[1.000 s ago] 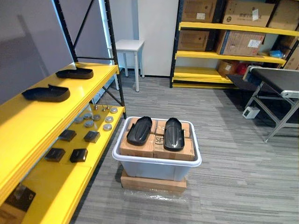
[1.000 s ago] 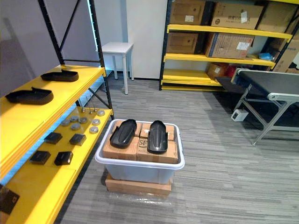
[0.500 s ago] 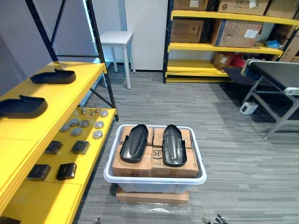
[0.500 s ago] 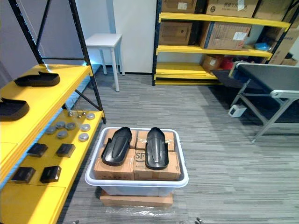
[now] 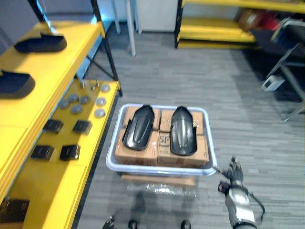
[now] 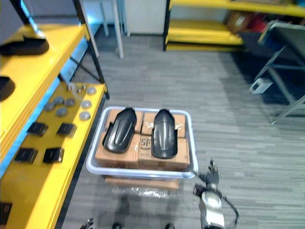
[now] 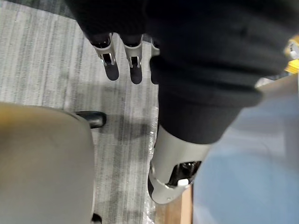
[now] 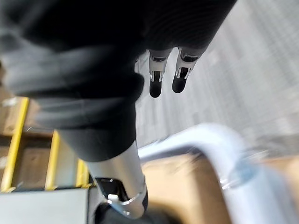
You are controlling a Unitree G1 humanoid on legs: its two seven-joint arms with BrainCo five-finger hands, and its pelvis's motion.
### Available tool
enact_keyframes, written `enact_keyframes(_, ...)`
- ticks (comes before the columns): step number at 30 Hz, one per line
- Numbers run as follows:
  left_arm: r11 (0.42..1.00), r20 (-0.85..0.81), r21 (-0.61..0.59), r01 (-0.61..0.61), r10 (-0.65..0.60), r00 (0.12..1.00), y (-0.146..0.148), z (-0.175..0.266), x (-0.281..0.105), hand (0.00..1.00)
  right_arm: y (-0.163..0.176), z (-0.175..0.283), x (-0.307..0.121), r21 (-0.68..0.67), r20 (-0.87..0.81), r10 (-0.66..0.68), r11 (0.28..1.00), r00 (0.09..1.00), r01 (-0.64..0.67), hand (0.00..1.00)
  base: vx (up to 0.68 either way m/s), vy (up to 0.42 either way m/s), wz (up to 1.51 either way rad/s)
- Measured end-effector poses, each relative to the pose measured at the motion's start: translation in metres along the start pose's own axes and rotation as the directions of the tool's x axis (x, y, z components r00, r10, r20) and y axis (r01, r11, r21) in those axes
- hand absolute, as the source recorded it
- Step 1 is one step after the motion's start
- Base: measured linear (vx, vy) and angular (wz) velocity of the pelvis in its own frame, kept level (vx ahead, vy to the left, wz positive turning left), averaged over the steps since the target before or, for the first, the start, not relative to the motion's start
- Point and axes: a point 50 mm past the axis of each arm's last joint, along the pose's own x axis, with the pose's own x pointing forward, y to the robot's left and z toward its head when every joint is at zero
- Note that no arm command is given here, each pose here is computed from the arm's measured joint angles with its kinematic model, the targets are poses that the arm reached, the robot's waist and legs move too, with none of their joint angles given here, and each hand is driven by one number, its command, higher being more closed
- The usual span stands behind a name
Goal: Walk over and take plastic housings, then place them on the shelf
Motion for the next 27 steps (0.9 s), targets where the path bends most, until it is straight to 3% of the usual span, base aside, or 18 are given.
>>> enact_keyframes(2, 0.998, 0.066, 0.037, 0.041, -0.043, 0.997, -0.011, 0.018, 0.004, 0.0, 0.017, 0.061, 0.036, 0.004, 0.112, -0.013, 1.0, 0.994, 0.013, 0.0, -0.1, 0.028, 0.18)
enact_keyframes(6, 0.992, 0.17, 0.094, 0.089, -0.104, 0.98, -0.029, 0.048, 0.009, 0.0, 0.013, 0.155, 0.072, 0.002, 0.222, -0.072, 0.997, 0.972, 0.074, 0.0, -0.12, 0.031, 0.14)
enact_keyframes(10, 0.988, 0.215, 0.093, 0.126, -0.143, 0.966, -0.04, 0.061, 0.009, 0.0, -0.015, 0.192, 0.083, -0.048, 0.226, -0.142, 0.987, 0.964, 0.156, 0.0, -0.06, 0.024, 0.25)
enact_keyframes(16, 0.983, 0.271, 0.102, 0.149, -0.172, 0.947, -0.05, 0.079, 0.011, 0.0, -0.059, 0.223, 0.085, -0.232, 0.256, -0.225, 0.93, 0.94, 0.286, 0.0, -0.06, 0.016, 0.18)
enact_keyframes(17, 0.983, 0.277, 0.099, 0.153, -0.175, 0.945, -0.051, 0.081, 0.011, 0.0, -0.065, 0.227, 0.084, -0.288, 0.263, -0.234, 0.907, 0.936, 0.307, 1.0, -0.03, -0.008, 0.05)
enact_keyframes(21, 0.982, 0.289, 0.099, 0.159, -0.181, 0.94, -0.054, 0.086, 0.012, 0.0, -0.074, 0.232, 0.084, -0.46, 0.278, -0.221, 0.824, 0.935, 0.331, 1.0, 0.0, -0.015, 0.1)
enact_keyframes(27, 0.977, 0.305, 0.108, 0.182, -0.206, 0.93, -0.064, 0.097, 0.012, 0.0, -0.099, 0.262, 0.077, -0.631, 0.387, -0.233, 0.639, 0.892, 0.44, 1.0, 0.0, -0.033, 0.09)
